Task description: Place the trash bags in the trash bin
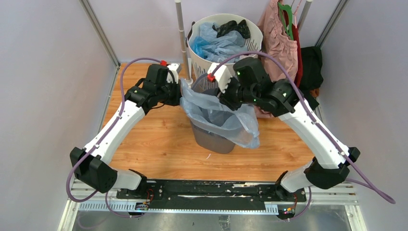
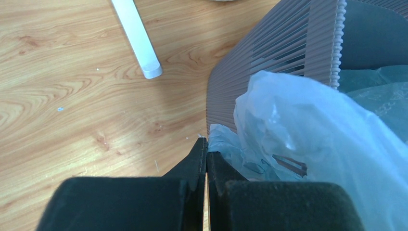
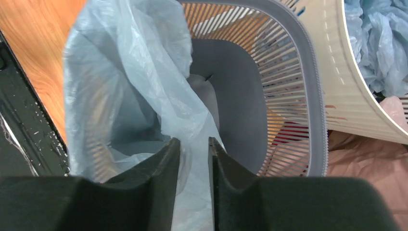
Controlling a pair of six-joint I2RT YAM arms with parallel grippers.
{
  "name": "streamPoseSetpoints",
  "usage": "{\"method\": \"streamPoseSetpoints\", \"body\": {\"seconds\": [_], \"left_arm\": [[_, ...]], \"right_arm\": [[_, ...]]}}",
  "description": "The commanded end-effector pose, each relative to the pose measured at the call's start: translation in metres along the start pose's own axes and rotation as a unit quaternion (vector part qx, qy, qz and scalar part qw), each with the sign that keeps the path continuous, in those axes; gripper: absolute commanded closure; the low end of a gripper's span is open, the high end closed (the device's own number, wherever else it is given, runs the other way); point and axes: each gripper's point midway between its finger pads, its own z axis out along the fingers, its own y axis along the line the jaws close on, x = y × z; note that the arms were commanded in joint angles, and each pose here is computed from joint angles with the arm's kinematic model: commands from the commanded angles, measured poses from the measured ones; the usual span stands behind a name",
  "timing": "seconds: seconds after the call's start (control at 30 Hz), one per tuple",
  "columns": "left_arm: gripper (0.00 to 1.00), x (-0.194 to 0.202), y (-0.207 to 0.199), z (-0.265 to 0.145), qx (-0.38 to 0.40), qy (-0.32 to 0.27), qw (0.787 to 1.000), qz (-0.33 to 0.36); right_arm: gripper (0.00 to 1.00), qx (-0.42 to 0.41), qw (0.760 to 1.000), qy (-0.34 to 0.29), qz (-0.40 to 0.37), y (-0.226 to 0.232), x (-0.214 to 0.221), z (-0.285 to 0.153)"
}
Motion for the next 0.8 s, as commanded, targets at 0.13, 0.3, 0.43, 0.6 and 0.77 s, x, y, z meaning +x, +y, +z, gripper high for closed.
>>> {"method": "streamPoseSetpoints", "body": {"seconds": [0.13, 0.3, 0.43, 0.6, 0.77], "left_arm": [[1.00, -0.011, -0.003, -0.007, 0.011, -0.012, 1.000, 0.011], [1.00, -0.015, -0.005, -0.014, 0.012, -0.020, 1.000, 0.015], [1.00, -0.015, -0.005, -0.015, 0.014, -0.022, 1.000, 0.016], [1.00, -0.013, -0.006, -0.015, 0.017, -0.022, 1.000, 0.016], [1.00, -0.012, -0.008, -0.014, 0.023, -0.023, 0.999, 0.013]], "right_arm": [[0.93, -0.020, 0.998, 0.005, 0.059, -0.013, 0.015, 0.018], [1.00, -0.002, 0.997, 0.007, 0.071, -0.026, 0.017, 0.024], [1.00, 0.037, 0.995, -0.004, 0.094, -0.050, 0.016, 0.019], [1.00, 0.107, 0.983, -0.018, 0.149, -0.097, 0.024, 0.005], [1.00, 0.142, 0.972, -0.027, 0.183, -0.130, 0.032, 0.002]]}}
